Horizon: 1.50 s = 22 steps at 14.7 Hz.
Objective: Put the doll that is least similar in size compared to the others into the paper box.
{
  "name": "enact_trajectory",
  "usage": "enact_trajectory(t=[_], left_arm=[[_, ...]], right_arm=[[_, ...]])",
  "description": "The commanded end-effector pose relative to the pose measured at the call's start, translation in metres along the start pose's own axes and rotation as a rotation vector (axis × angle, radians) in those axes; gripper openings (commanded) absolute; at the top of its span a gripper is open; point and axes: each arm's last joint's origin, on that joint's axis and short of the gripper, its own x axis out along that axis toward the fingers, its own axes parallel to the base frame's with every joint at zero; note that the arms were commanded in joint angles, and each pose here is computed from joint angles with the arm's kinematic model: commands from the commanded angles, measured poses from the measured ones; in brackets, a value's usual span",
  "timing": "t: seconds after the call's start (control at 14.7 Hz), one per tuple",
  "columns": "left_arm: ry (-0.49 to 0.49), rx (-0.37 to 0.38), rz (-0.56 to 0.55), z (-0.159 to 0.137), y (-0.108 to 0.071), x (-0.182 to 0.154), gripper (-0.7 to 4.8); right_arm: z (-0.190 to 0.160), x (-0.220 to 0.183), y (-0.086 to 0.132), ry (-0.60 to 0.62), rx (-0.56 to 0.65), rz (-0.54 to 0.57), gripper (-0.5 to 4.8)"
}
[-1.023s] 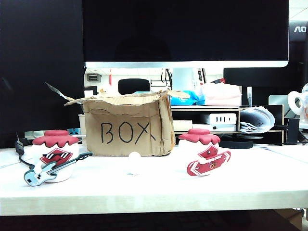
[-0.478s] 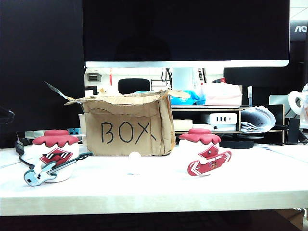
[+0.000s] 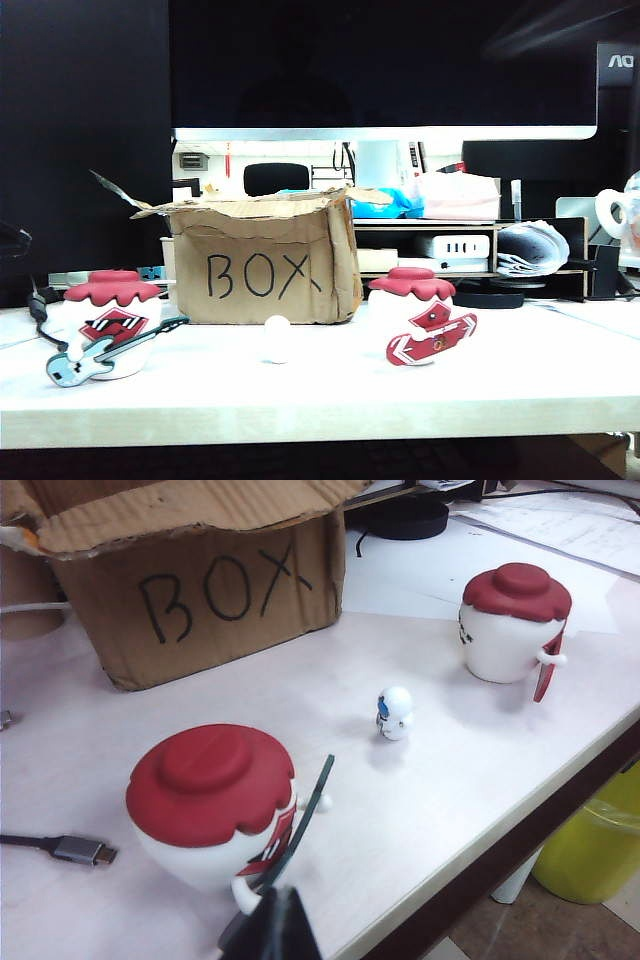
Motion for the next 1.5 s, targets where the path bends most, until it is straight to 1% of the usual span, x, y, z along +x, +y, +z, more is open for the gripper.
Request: enact_trajectory(t=[0.07, 0.14, 0.2, 0.27, 0.34, 0.41, 0.48, 0.55, 0.61, 0.68, 0.75, 1.02, 1.09, 1.16, 1.23, 1.3, 1.5], left_arm=[[-0.009, 0.000, -0.004, 0.001, 0.000, 0.000, -0.05], [-0.010, 0.000, -0.003, 0.001, 0.000, 0.000, -0.05], [-0.010, 0.000, -0.003, 0.001, 0.000, 0.000, -0.05], [-0.010, 0.000, -0.007, 0.001, 0.000, 0.000, -0.05], [-0.010, 0.000, -0.005, 0.001, 0.000, 0.000, -0.05], [-0.010, 0.000, 0.000, 0.001, 0.000, 0.000, -0.05], [-0.010, 0.000, 0.000, 0.001, 0.000, 0.000, -0.05], [-0.010, 0.000, 0.001, 0.001, 0.000, 0.000, -0.05], [-0.010, 0.000, -0.001, 0.001, 0.000, 0.000, -0.05], [-0.010, 0.000, -0.004, 0.001, 0.000, 0.000, -0.05], [-0.010, 0.000, 0.001, 0.001, 0.000, 0.000, -0.05], [-0.011, 0.000, 0.000, 0.001, 0.000, 0.000, -0.05], [-0.010, 0.000, 0.001, 0.001, 0.000, 0.000, -0.05], [-0.010, 0.000, 0.000, 0.001, 0.000, 0.000, -0.05], [-0.010, 0.000, 0.000, 0.001, 0.000, 0.000, -0.05], [-0.010, 0.000, 0.000, 0.001, 0.000, 0.000, -0.05], [-0.010, 0.000, 0.000, 0.001, 0.000, 0.000, -0.05]], right_arm=[[-0.025, 0.069, 0.030, 0.218, -0.262, 0.027, -0.06], [-0.034, 0.089, 0.035, 0.251, -0.293, -0.053, -0.06], [-0.044, 0.110, 0.038, 0.280, -0.309, -0.087, -0.06], [-0.054, 0.133, 0.037, 0.304, -0.311, -0.076, -0.04], [-0.059, 0.145, 0.035, 0.311, -0.308, -0.069, 0.29], [-0.067, 0.162, 0.034, 0.326, -0.310, -0.062, 1.75], [-0.071, 0.178, 0.031, 0.352, -0.308, -0.070, 2.54], [-0.075, 0.189, 0.032, 0.370, -0.306, -0.049, 2.62], [-0.077, 0.194, 0.033, 0.379, -0.307, -0.047, 2.94], [-0.079, 0.201, 0.032, 0.388, -0.307, -0.052, 3.91], [-0.083, 0.205, 0.031, 0.399, -0.306, -0.051, 4.33], [-0.092, 0.208, 0.029, 0.428, -0.310, -0.068, 4.31], [-0.093, 0.208, 0.028, 0.437, -0.313, -0.087, 4.25], [-0.094, 0.207, 0.027, 0.460, -0.312, -0.094, 3.92], [-0.097, 0.205, 0.026, 0.484, -0.314, -0.117, 3.72], [-0.098, 0.204, 0.025, 0.501, -0.317, -0.140, 3.72], [-0.101, 0.202, 0.023, 0.540, -0.316, -0.157, 3.68]])
